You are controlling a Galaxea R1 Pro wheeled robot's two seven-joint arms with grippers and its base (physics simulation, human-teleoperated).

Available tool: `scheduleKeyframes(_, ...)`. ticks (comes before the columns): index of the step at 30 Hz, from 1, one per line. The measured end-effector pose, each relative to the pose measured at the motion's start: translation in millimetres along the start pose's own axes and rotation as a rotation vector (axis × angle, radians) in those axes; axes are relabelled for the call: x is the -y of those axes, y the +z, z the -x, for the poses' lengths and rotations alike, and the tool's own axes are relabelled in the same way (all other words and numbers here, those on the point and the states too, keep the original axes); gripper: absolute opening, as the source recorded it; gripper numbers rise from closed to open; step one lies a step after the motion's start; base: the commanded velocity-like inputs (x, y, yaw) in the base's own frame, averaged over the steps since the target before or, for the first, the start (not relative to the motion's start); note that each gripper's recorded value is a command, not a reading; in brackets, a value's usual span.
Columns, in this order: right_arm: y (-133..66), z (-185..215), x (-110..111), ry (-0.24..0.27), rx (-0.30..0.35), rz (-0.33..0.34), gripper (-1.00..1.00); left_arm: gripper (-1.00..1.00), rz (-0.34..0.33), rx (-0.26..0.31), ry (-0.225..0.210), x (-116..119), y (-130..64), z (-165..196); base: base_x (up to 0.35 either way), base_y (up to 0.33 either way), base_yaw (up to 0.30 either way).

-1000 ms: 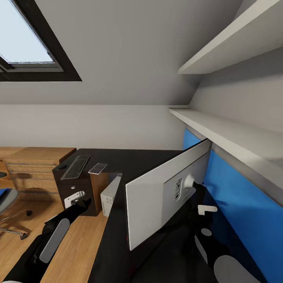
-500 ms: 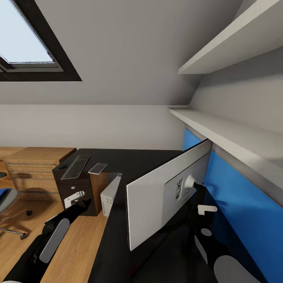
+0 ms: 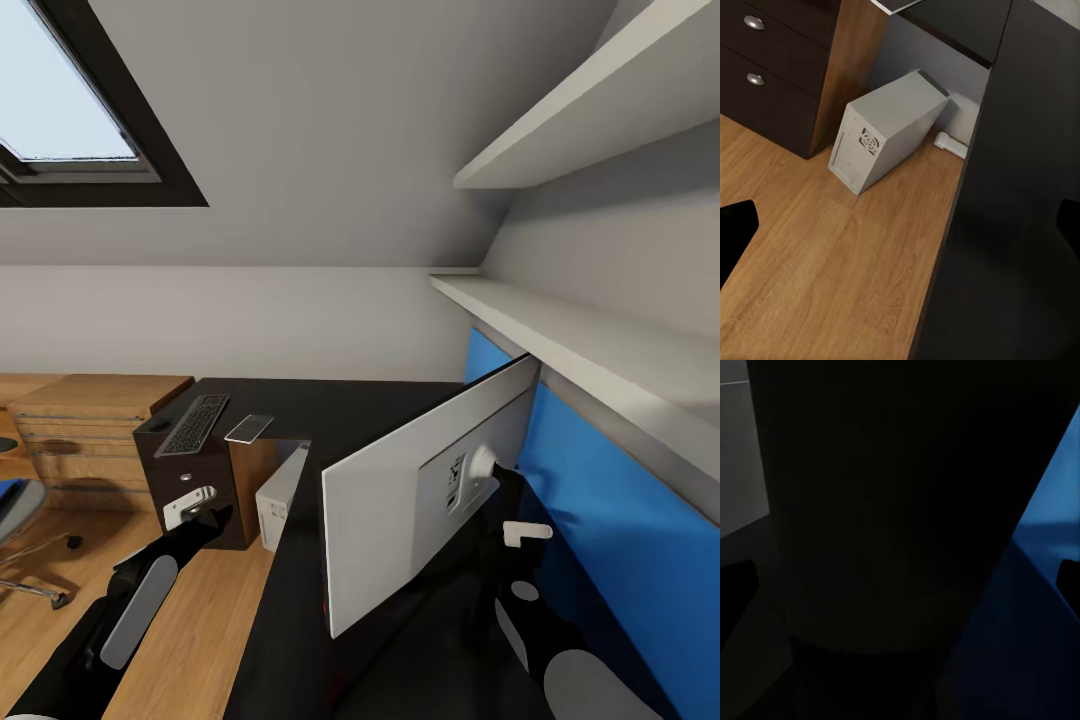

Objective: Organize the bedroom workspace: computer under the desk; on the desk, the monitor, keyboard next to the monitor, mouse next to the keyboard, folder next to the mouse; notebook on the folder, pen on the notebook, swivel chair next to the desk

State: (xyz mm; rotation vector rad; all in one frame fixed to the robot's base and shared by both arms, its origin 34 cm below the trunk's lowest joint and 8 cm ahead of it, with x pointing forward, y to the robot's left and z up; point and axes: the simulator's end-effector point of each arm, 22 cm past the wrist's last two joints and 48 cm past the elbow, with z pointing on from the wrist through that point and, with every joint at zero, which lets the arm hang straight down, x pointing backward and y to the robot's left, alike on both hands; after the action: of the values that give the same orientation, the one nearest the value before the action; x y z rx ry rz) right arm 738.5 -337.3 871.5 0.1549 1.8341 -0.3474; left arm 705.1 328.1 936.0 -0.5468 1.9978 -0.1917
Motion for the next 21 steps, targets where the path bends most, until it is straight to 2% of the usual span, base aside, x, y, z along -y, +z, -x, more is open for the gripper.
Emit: scheduleKeyframes(21,0.0,0.0,-0.1,0.000,0.000,0.000,1.00,1.00,-0.001,-0.001,0.001,0.4,0.0,-0.3,-0.001,0.000,0.000)
